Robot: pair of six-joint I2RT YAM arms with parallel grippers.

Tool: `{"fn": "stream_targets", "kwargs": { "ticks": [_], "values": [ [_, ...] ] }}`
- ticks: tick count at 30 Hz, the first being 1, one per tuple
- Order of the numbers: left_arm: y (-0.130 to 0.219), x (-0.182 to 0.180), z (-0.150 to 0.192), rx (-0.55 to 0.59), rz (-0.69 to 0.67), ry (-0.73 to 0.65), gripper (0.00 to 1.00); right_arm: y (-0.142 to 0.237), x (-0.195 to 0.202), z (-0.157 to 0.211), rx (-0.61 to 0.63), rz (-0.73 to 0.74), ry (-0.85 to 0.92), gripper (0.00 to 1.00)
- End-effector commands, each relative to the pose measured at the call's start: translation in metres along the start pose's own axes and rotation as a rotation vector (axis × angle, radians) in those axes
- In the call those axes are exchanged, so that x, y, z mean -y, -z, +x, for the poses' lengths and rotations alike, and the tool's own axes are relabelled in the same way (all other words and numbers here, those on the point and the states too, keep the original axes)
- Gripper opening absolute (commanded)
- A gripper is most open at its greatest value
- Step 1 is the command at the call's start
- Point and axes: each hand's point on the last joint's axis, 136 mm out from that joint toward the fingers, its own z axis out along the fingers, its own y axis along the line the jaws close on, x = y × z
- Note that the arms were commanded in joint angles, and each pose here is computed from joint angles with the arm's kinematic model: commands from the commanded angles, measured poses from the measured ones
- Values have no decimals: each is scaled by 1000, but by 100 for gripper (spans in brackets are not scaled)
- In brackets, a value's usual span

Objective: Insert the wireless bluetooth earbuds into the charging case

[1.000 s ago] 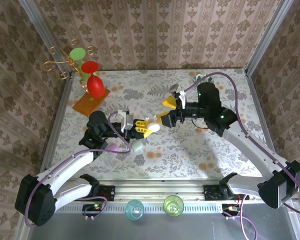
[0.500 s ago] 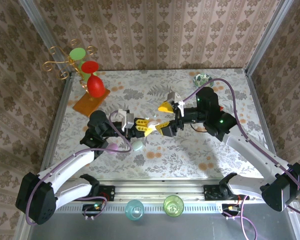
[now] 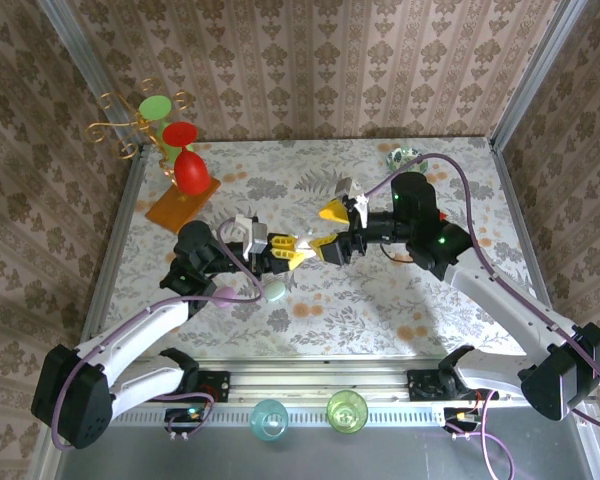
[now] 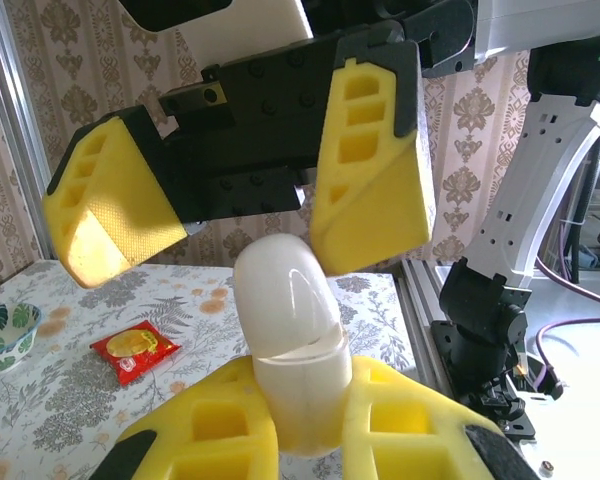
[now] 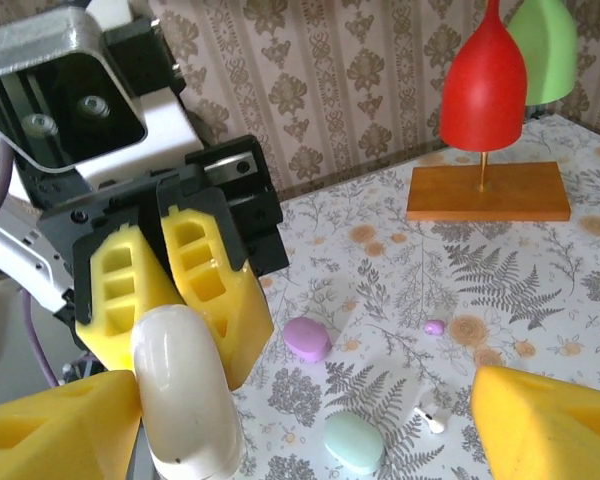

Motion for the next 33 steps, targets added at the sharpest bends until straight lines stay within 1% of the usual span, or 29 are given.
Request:
{"fn": "stream_targets", "kwargs": {
  "ticks": [1,7,16,19,22,28,31,33],
  "values": [
    [1,16,-13,38,71,-63,0,0,23,-5,4,92,-27,85],
    [1,18,-18,45,79,-72,0,-4,27,-3,1,91,-40,85],
    [1,19,-18,48,80,-79,0,-6,37,-5,-3,132,-58,85],
    [1,17,-18,49,70,-84,0,-6,36,-6,-5,131,-60,85],
    [1,10,-15,49,27,-102,0,-2,33,-12,-1,131,-81,86],
    [0,-10,-2,28,-71,-192,0,18,22,-39,85,137,-150,93],
    [-1,-24,3,27,-125,-212,0,38,33,-44,147,222,-187,94],
    [-2,-31,5,32,-141,-229,0,54,49,-41,200,292,-222,96]
  ]
}}
